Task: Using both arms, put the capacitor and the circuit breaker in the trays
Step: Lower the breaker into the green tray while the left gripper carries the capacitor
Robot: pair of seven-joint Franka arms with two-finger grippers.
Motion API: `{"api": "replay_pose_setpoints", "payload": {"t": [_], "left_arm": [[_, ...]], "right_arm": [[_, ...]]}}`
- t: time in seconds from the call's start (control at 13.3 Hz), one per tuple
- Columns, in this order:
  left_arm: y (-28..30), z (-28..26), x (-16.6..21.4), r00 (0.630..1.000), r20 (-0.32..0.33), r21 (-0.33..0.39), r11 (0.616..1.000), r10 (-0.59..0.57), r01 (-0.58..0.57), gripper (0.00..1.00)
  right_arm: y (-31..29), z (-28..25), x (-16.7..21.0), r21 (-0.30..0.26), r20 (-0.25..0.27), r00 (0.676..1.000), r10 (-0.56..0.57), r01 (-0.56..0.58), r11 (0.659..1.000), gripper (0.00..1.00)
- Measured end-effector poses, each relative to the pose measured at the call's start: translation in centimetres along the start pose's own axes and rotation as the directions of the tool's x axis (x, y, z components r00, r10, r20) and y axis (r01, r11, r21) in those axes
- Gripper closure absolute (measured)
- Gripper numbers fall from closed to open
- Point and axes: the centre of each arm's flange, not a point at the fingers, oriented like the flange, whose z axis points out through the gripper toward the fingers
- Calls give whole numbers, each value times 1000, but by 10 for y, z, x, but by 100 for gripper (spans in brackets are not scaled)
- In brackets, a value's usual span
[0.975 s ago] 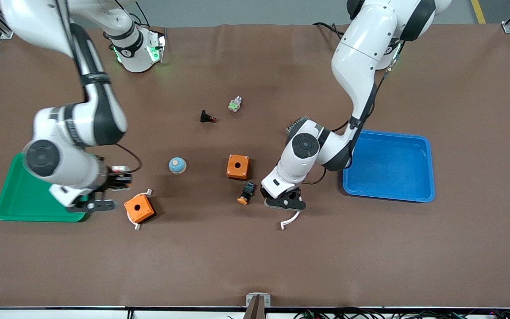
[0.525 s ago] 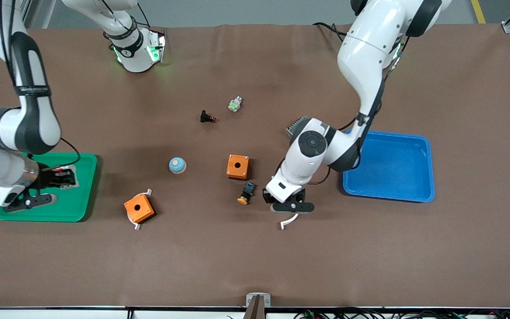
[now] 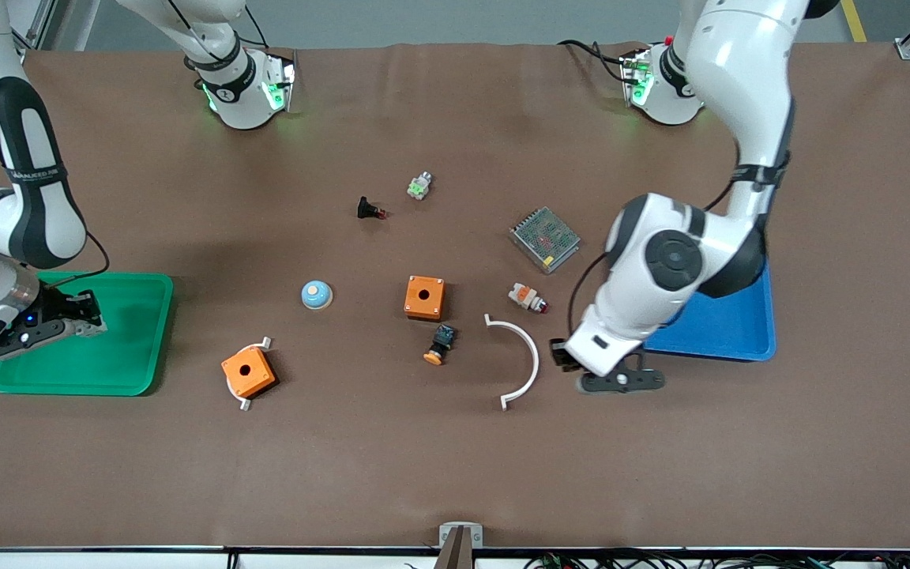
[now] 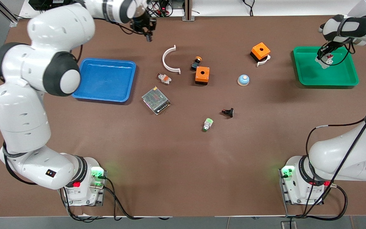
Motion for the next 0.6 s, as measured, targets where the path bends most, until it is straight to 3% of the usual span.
{"api": "replay_pose_setpoints", "payload": {"t": [0.38, 0.6], "left_arm": [[-124, -9, -12, 986, 74, 28, 988, 152, -154, 65], [-163, 16, -33, 967, 148, 26, 977, 207, -213, 65]], "right_arm": [[-6, 20, -3, 1, -35, 999, 8, -8, 1000, 60], [-9, 40, -2, 20, -58, 998, 10, -9, 1000, 60]]}}
